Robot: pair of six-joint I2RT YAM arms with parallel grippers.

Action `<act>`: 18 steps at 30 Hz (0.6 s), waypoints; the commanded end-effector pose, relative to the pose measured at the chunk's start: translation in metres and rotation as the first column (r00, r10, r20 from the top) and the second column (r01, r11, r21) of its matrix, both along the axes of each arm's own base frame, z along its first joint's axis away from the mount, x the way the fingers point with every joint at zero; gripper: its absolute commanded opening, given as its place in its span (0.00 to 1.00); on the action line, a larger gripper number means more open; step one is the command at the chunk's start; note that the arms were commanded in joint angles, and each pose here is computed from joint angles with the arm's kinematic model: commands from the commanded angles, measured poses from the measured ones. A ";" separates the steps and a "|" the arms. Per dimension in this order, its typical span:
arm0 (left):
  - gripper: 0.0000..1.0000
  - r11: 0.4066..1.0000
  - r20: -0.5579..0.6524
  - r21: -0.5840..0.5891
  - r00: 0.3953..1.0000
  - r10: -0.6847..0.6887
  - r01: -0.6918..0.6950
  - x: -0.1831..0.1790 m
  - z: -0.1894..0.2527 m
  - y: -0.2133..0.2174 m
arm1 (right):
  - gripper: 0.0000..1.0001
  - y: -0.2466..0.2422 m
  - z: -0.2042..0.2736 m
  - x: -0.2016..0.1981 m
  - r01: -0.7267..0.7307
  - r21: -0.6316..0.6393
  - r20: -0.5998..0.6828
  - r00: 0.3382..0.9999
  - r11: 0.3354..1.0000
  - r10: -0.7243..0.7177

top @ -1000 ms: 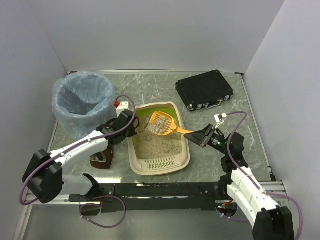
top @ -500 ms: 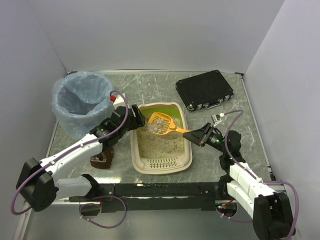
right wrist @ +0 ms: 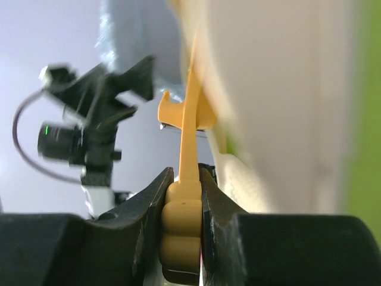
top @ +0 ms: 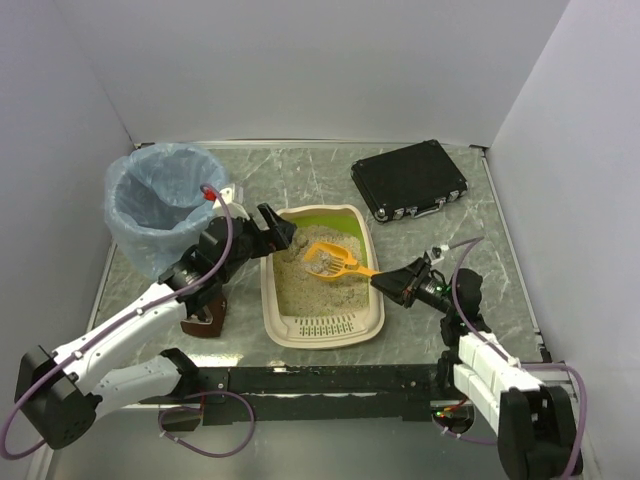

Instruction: Clean the litter box

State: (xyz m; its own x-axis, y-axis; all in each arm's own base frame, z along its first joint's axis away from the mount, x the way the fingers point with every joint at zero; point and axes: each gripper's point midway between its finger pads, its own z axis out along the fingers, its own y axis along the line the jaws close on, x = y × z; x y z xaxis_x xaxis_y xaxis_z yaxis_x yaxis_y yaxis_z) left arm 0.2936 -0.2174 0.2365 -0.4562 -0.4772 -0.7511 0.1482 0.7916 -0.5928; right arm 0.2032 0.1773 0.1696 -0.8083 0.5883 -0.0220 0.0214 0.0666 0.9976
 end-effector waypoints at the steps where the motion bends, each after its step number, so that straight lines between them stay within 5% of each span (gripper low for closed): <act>1: 0.99 0.995 0.060 -0.068 0.996 -0.068 0.072 -0.009 0.022 -0.010 | 0.00 0.001 0.062 0.004 -0.046 0.121 0.177 0.984 0.992 0.024; 4: 0.99 0.996 0.056 -0.067 0.997 -0.059 0.063 -0.011 0.023 -0.007 | 0.00 0.002 0.063 -0.012 -0.128 0.155 0.153 0.983 0.980 0.104; 8: 0.99 0.994 0.075 -0.081 0.995 -0.062 0.068 -0.012 0.025 -0.007 | 0.00 0.000 0.039 0.003 -0.062 0.040 0.134 0.989 0.997 0.056; 13: 0.99 0.993 0.069 -0.073 0.994 -0.085 0.090 -0.016 0.024 -0.009 | 0.00 -0.003 0.056 -0.006 -0.060 0.059 0.224 0.974 0.996 0.045; 17: 0.99 0.989 0.096 -0.103 0.991 -0.095 0.105 -0.017 0.027 -0.011 | 0.00 -0.013 0.036 0.023 0.097 -0.028 0.118 0.989 0.995 -0.093; 18: 0.99 0.989 0.093 -0.102 0.991 -0.096 0.106 -0.017 0.027 -0.011 | 0.00 -0.013 0.054 0.026 0.101 0.002 0.190 0.977 0.995 -0.100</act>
